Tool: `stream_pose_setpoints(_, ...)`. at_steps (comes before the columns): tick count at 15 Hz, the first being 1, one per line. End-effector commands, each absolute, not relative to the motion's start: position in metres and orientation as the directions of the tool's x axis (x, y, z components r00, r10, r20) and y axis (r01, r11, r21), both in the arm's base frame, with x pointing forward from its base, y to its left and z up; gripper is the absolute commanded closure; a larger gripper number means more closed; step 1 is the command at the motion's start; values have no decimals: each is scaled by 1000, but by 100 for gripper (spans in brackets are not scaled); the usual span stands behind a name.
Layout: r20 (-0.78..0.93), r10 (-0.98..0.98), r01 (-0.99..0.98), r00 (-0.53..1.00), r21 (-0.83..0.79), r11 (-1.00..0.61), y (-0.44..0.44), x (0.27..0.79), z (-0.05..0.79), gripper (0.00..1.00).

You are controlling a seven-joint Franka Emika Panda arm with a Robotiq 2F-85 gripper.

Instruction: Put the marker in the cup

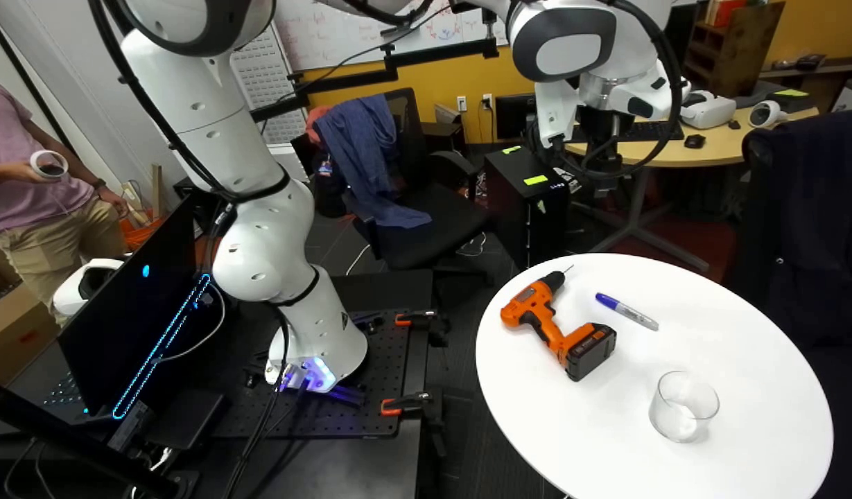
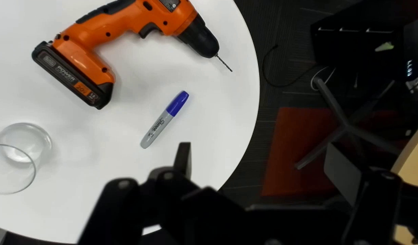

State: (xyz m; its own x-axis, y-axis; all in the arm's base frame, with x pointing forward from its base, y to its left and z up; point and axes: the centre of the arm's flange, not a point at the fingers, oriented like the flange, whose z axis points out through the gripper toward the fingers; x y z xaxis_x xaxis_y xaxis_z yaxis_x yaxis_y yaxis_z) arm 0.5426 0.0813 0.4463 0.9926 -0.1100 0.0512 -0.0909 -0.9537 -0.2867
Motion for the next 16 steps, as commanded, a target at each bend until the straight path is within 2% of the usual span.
stream_pose_setpoints(1, 42, -221, -203, 974, -251, -946, 101, 569, 429, 0)
stream_pose_setpoints(9, -25, -372, -369, 928, -204, -907, 109, 610, 371, 0)
stream_pose_setpoints(16, -89, -357, -367, 930, -200, -908, 108, 636, 332, 0)
